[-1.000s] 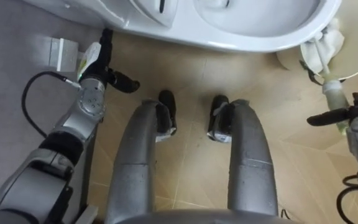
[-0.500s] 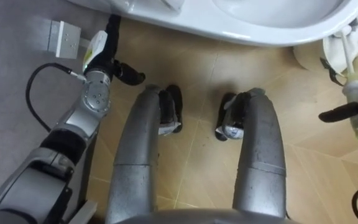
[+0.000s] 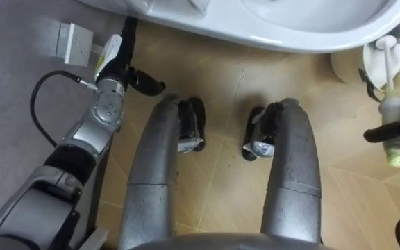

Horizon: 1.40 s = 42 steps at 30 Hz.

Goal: Brush toilet

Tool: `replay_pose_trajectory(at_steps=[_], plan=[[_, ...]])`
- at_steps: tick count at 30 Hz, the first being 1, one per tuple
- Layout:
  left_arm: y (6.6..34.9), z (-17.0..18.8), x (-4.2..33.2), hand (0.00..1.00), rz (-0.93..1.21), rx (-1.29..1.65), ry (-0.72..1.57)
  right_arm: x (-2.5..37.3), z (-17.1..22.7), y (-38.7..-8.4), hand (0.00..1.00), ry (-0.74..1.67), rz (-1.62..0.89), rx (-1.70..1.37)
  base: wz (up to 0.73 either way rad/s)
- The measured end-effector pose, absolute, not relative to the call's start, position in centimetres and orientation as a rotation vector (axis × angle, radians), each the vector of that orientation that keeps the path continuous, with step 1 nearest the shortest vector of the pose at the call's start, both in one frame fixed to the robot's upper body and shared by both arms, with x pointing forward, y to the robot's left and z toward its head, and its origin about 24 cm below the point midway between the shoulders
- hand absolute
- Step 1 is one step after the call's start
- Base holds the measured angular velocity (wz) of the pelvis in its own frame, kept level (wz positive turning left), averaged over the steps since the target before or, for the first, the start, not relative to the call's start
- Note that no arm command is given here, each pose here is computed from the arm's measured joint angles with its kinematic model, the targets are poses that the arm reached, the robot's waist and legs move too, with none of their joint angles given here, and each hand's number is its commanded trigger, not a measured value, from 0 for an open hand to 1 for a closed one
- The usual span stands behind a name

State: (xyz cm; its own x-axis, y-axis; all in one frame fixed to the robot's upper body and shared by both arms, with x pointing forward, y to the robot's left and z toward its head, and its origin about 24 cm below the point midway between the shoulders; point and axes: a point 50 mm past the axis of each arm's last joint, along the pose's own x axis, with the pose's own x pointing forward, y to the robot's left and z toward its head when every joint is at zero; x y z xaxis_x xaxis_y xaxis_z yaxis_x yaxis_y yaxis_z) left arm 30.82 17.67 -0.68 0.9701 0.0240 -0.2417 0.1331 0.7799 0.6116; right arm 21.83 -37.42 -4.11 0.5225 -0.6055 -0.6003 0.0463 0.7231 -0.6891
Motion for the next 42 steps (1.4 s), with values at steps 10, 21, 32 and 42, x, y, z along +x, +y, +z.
replay_pose_trajectory(at_steps=[10,21,32,42], plan=[[17.4,-0.7,30.7,0.0,-0.075,0.673,0.249,19.9,-4.7,-38.3,1.0,1.045,-0.409,-0.689,0.02],[17.3,-1.6,29.4,0.0,-0.102,0.658,0.277,18.1,-5.4,-38.9,1.0,1.086,-0.435,-0.649,-0.02],[17.8,-3.4,26.8,0.0,-0.13,0.649,0.339,14.3,-7.9,-38.1,1.0,1.241,-0.395,-0.562,-0.08],[19.2,-5.1,24.5,0.0,-0.123,0.693,0.411,11.2,-10.8,-35.3,1.0,1.35,-0.394,-0.349,0.09]])
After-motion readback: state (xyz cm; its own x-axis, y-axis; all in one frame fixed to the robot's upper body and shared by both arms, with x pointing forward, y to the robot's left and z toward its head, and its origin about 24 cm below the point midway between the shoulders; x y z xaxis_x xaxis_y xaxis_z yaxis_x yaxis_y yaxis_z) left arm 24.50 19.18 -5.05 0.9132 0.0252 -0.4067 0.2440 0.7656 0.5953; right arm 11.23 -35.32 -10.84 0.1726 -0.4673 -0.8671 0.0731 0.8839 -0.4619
